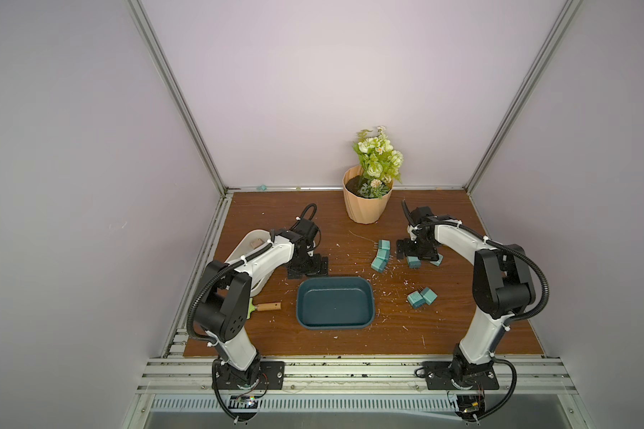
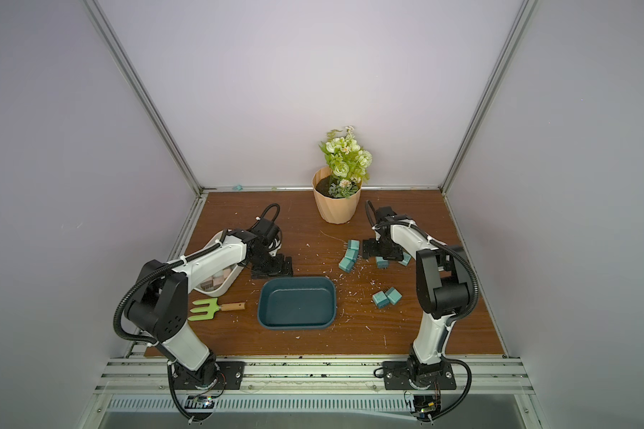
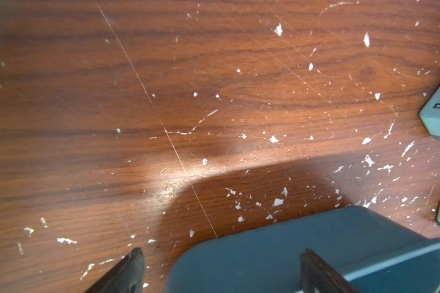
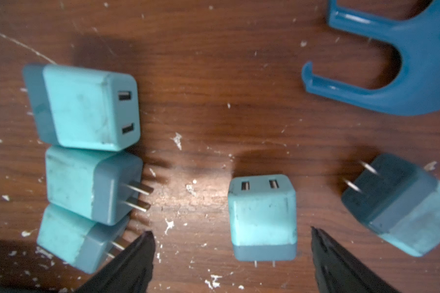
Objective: Place the plugs by color into the storage box
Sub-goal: Move the plug to the center of the board, then pick up the plug from the center of the board.
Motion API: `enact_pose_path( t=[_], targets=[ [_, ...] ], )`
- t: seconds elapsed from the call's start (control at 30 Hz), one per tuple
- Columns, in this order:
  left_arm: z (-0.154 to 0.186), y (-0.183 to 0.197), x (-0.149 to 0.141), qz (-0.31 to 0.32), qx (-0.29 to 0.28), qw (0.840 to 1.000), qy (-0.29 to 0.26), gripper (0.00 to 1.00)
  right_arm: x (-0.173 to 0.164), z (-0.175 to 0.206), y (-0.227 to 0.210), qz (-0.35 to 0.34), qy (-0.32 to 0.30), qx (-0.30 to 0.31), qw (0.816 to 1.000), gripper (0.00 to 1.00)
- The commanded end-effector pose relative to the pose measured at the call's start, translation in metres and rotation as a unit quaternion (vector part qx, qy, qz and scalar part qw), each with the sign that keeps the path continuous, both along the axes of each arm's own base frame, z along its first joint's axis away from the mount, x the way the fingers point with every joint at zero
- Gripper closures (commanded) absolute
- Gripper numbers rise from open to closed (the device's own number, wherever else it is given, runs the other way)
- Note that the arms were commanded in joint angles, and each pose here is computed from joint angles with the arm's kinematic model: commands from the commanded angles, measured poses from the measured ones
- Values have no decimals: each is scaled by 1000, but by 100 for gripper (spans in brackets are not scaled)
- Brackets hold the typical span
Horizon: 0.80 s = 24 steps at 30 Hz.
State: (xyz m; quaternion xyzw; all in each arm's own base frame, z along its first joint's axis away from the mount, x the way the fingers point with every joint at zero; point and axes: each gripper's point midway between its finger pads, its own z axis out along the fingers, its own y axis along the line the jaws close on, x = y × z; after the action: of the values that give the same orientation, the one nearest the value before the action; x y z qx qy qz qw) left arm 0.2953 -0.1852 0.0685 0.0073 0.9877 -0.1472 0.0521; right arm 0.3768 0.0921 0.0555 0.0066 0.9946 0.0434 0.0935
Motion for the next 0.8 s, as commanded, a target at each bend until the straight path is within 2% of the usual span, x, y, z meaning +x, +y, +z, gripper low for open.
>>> enact_pose_path(
  t=[0.0,0.17,0.4,0.53,0.6,0.77],
  targets=[
    [6,1,0,3,6,1000,-7,4,11,3,-9,5,0,-30,1000,5],
    [3,3,-5,6,9,1000,-2,4,17,-6,-9,23,15,-40,999,12],
    [1,8,-10,12,14,1000,1,4,4,-21,-14,34,40,-54,997,19],
    [2,7,-10,13,11,1000,2,4,-1,-28,-13,40,46,-49,997,27],
    [3,6,-9,14,8,1000,2,4,-3,-31,-11,47,51,-47,996,35],
    [7,5,-7,16,6,1000,-3,4,-11,-33,-16,49,57,-57,996,50]
  ],
)
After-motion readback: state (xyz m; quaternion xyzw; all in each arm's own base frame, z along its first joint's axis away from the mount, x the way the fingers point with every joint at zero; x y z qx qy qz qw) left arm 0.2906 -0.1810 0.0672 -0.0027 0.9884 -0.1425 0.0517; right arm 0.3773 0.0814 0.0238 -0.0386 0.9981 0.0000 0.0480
